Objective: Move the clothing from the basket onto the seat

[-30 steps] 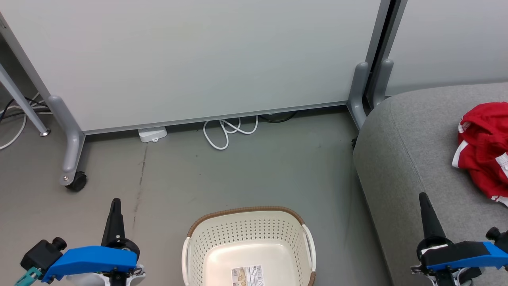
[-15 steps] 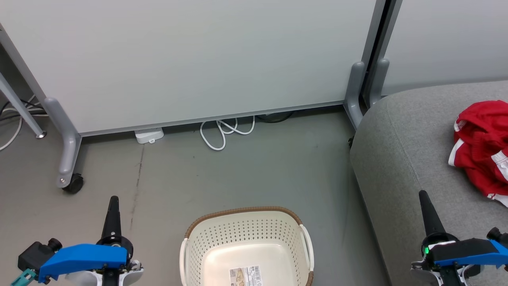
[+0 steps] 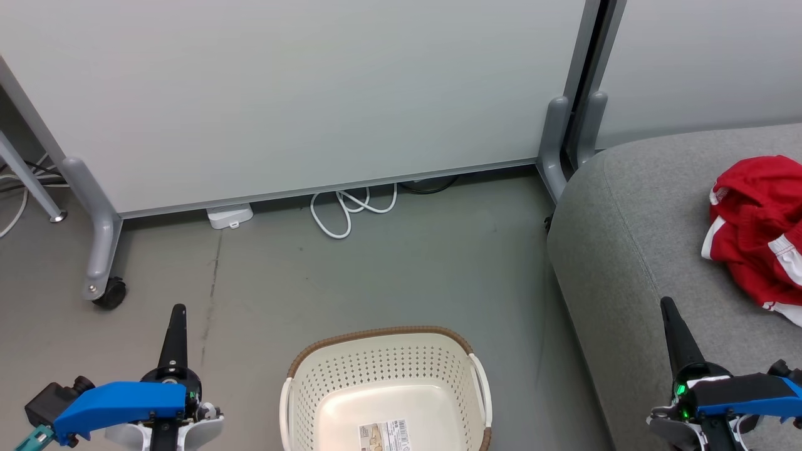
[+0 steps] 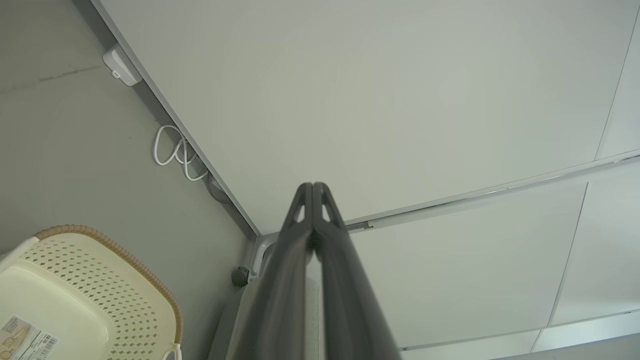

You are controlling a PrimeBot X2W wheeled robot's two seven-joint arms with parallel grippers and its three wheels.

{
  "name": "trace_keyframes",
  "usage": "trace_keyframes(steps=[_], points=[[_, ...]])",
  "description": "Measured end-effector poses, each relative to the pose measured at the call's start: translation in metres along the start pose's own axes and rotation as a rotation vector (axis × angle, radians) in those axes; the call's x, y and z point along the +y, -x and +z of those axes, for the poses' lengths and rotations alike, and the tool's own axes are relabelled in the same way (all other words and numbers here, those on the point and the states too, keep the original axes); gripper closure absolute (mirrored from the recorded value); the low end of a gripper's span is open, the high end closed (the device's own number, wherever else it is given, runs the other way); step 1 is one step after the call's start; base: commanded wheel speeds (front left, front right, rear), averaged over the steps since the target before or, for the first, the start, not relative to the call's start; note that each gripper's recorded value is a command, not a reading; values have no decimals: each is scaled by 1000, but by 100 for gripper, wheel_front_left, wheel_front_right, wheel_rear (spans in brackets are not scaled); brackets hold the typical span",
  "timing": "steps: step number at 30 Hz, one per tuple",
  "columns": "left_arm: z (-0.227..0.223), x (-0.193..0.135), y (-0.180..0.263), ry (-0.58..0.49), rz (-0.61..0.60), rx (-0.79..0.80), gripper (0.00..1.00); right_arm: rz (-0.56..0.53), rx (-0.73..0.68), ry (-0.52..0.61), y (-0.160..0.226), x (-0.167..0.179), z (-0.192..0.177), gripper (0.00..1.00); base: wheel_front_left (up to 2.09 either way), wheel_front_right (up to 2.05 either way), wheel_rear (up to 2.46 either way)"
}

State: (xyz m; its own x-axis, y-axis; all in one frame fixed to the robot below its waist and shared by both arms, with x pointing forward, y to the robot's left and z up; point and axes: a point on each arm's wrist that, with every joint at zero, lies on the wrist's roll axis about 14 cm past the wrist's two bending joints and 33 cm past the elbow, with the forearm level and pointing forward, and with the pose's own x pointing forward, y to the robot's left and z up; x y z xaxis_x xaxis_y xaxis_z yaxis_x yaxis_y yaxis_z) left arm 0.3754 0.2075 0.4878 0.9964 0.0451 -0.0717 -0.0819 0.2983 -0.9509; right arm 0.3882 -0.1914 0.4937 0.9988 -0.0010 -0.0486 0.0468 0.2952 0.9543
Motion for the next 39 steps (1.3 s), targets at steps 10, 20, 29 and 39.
trace_keyframes(steps=[10, 20, 29, 39], points=[[-1, -4, -3, 86, -13, 10, 100, 10, 0, -85, -1, 3, 2, 100, 0, 0, 0], [-2, -8, -5, 165, -27, 19, 100, 18, 0, -163, 0, 4, 5, 100, 0, 0, 0], [-2, -12, -8, 231, -42, 26, 100, 28, -1, -229, 0, 6, 7, 100, 0, 0, 0], [-3, -17, -10, 299, -60, 36, 100, 37, -4, -295, 2, 7, 10, 100, 0, 0, 0]])
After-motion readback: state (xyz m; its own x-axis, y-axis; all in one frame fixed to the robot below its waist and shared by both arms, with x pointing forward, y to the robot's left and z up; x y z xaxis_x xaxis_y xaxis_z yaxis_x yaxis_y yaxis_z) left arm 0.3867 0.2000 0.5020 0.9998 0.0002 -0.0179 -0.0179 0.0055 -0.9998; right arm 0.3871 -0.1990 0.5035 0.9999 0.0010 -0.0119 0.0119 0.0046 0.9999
